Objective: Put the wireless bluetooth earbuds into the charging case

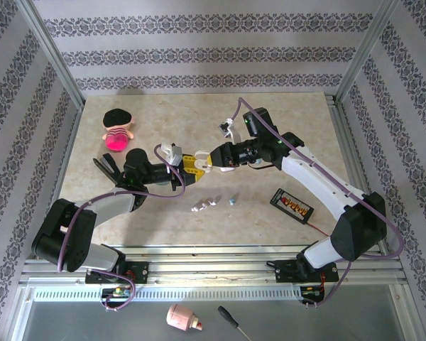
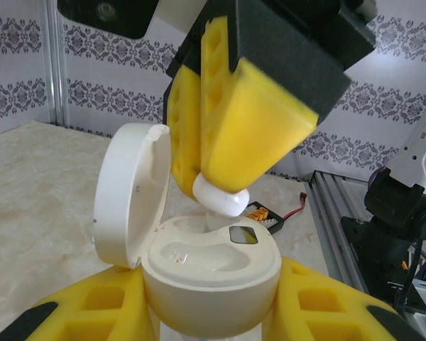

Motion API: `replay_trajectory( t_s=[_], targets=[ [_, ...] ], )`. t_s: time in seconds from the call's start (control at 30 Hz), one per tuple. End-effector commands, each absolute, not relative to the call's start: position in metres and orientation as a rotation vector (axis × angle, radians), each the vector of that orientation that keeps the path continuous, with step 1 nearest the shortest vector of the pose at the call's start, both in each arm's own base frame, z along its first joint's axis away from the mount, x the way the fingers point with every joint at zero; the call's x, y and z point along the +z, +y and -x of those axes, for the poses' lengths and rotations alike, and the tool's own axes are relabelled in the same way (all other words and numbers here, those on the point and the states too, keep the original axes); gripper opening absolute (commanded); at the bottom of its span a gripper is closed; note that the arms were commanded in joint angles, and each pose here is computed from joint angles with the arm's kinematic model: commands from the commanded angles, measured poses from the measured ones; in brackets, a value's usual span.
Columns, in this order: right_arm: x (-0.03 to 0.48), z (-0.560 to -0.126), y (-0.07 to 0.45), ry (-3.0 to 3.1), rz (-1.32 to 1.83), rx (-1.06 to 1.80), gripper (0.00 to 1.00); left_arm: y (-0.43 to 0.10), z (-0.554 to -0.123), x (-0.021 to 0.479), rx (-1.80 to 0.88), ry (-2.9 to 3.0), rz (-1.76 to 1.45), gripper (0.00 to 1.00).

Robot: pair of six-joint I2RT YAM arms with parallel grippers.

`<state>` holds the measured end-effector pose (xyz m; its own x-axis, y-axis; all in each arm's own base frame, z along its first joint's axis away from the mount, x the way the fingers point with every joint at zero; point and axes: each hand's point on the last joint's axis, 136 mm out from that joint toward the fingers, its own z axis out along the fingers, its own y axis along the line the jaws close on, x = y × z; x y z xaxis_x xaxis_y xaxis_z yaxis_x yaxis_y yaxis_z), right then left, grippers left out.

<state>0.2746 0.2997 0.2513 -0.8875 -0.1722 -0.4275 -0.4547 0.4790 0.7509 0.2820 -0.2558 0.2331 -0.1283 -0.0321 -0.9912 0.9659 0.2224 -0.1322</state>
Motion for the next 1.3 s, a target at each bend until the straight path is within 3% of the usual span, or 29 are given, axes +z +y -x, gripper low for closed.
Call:
replay_trajectory(
  t_s=[0.0,0.3,0.7,0.9,1.27],
  targets=[
    [0.250,-0.274,0.293,2.426,0.543,1.326,0.21,-0.263,-0.278,0.254,-1.144,1.288,-1.008,0.22],
    [0.247,-0.272,0.295,2.441,0.549,1.337,0.23,-0.264,-0.277,0.258,-1.147,1.276,-1.008,0.22],
    [0.258,-0.282,0.283,2.409,0.482,1.270,0.47,-0.264,-0.278,0.257,-1.135,1.271,-1.010,0.22],
    [0.282,-0.267,0.269,2.261,0.579,1.260,0.61,-0.260,-0.287,0.254,-1.055,1.268,-0.980,0.22],
    [0.268,-0.257,0.236,2.217,0.515,1.097,0.65,-0.243,-0.307,0.252,-0.973,1.262,-0.879,0.22]
  ],
)
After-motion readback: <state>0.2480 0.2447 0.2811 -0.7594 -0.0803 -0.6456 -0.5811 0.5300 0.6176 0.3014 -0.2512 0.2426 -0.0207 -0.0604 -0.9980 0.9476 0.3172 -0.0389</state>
